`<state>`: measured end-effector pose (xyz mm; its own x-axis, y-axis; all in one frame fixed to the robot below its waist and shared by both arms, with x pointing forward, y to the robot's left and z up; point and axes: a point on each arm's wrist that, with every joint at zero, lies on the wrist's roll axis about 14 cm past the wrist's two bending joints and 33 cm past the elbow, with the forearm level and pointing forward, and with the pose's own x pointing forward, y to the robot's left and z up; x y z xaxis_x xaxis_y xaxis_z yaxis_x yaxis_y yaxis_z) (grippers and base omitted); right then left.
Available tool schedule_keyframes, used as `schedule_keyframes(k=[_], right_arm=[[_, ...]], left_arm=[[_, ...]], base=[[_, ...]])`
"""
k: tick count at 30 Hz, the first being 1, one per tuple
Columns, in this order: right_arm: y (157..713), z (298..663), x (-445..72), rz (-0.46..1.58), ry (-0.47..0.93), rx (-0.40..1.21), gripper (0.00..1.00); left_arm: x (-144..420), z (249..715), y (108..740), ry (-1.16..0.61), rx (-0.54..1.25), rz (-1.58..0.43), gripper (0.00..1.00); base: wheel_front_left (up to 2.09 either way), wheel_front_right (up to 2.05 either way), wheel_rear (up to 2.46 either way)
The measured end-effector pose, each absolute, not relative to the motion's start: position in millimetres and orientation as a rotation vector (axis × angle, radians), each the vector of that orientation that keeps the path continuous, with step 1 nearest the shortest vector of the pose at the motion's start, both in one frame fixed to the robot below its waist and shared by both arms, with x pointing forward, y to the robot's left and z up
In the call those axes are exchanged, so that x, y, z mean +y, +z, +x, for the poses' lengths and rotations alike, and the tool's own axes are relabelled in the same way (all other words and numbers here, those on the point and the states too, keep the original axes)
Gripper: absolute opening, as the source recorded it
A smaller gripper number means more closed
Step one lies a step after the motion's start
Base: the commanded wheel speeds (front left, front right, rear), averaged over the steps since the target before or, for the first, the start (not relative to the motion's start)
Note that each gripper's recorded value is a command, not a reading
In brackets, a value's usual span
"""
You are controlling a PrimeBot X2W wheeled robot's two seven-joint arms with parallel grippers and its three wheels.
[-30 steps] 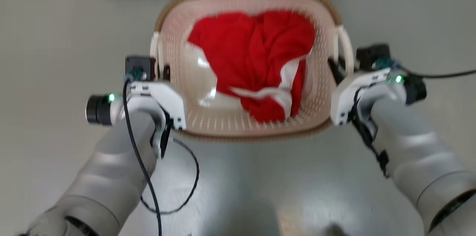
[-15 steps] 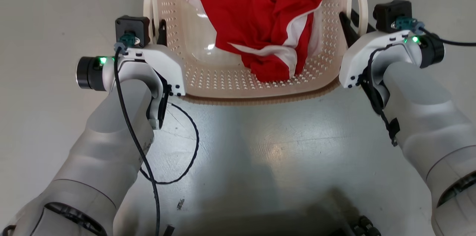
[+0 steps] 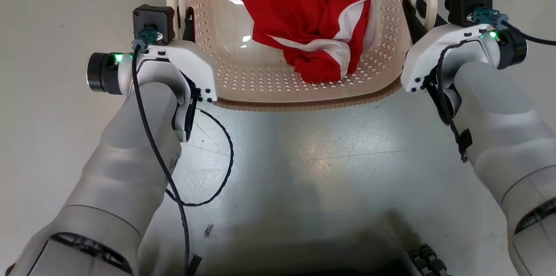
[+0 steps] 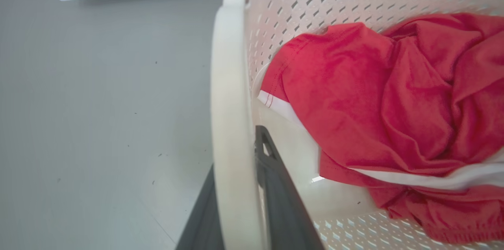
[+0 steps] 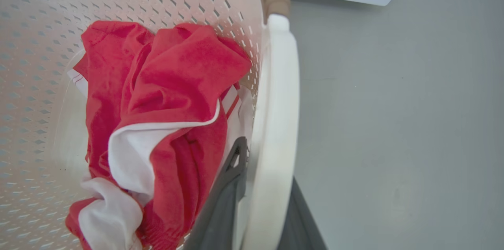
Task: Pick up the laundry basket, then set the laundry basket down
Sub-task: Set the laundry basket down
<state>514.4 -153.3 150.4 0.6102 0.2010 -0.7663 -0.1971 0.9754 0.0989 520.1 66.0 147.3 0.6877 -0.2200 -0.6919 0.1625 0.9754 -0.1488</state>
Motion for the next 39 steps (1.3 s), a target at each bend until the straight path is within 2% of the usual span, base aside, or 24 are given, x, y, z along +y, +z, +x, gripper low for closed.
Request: schedule_keyframes(k=[18, 19, 20, 21, 22, 23, 39], right_arm=[[143.9, 513.2, -155.6, 0.006, 0.215, 0.891, 0.00], [143.5, 513.3, -155.2, 0.009, 0.214, 0.891, 0.23], [142.9, 513.6, -155.3, 0.010, 0.212, 0.891, 0.80], [142.4, 514.1, -155.8, 0.007, 0.213, 0.890, 1.00], [142.3, 515.0, -156.4, 0.006, 0.212, 0.887, 1.00], [142.3, 515.7, -157.1, 0.004, 0.211, 0.885, 1.00], [161.3, 513.7, -159.2, 0.001, 0.202, 0.850, 1.00]], left_arm=[[67.0, 520.8, 139.1, -0.215, 0.797, -0.065, 0.00], [67.4, 520.2, 138.4, -0.213, 0.800, -0.068, 0.11], [68.1, 519.6, 137.6, -0.209, 0.803, -0.074, 0.33], [69.2, 519.2, 136.8, -0.203, 0.806, -0.077, 0.94], [70.5, 518.4, 136.1, -0.201, 0.809, -0.075, 0.94], [71.1, 518.0, 136.1, -0.203, 0.809, -0.069, 1.00], [72.3, 529.8, 161.8, -0.193, 0.757, -0.076, 1.00]], base=[[0.00, 0.00, 0.00], [0.00, 0.00, 0.00], [0.00, 0.00, 0.00], [0.00, 0.00, 0.00], [0.00, 0.00, 0.00], [0.00, 0.00, 0.00], [0.00, 0.00, 0.00]])
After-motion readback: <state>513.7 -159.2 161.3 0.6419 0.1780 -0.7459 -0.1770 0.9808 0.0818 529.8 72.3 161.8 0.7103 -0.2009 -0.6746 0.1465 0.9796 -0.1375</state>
